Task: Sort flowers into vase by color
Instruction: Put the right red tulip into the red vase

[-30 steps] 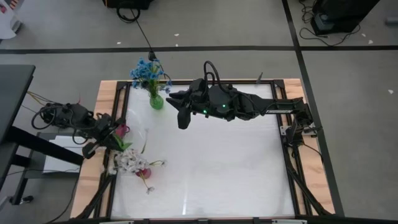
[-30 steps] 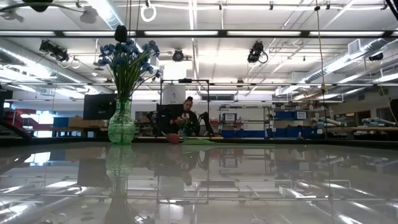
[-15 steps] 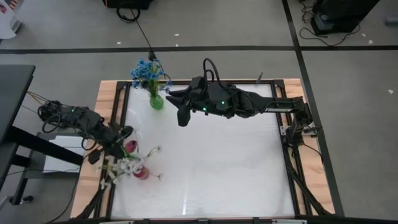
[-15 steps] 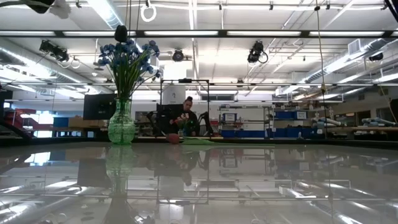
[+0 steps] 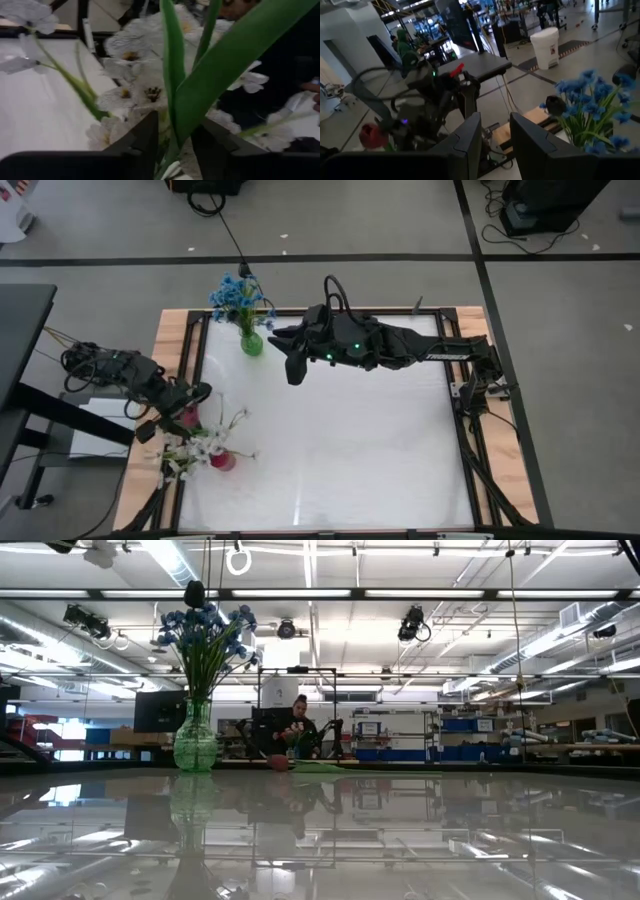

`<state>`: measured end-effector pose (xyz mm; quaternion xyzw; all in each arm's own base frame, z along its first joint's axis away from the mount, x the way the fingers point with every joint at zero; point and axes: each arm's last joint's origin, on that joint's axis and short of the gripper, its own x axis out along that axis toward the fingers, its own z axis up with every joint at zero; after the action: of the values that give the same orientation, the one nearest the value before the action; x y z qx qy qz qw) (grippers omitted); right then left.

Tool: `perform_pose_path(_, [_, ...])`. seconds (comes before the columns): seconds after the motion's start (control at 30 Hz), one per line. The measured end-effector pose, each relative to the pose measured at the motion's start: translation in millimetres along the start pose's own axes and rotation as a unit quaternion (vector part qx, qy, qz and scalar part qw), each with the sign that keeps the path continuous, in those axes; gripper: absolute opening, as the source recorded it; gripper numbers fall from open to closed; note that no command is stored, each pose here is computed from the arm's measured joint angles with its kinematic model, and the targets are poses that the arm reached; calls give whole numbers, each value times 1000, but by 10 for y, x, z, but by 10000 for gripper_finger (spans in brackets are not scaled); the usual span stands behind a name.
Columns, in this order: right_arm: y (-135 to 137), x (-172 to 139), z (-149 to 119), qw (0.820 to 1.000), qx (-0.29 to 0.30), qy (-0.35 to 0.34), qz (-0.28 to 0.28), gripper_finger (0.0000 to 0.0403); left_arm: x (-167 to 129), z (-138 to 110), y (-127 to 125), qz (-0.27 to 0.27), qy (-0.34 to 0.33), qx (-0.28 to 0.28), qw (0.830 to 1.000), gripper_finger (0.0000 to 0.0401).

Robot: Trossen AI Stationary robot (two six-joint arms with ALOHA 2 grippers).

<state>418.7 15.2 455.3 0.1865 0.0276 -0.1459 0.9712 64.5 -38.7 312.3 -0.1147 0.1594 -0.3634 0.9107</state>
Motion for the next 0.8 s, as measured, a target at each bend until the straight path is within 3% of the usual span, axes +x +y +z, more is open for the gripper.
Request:
perform_pose_path(0.27, [22, -22, -98, 999, 11, 43, -3, 112, -82, -39, -44, -33, 6, -23, 999, 162])
perform_pose_path(0.47, [41, -29, -108, 999, 10, 45, -1, 112, -87, -142, -28, -30, 58, -51, 997, 164])
perform_pose_path(0.6, [40, -31, -118, 999, 22, 49, -3, 112, -205, -29, -110, -37, 53, -49, 997, 165])
perform_pose_path(0.8, [-49, -54, -264, 991, 27, 123, -46, 112, -432, 66, -224, -14, 76, -80, 994, 165])
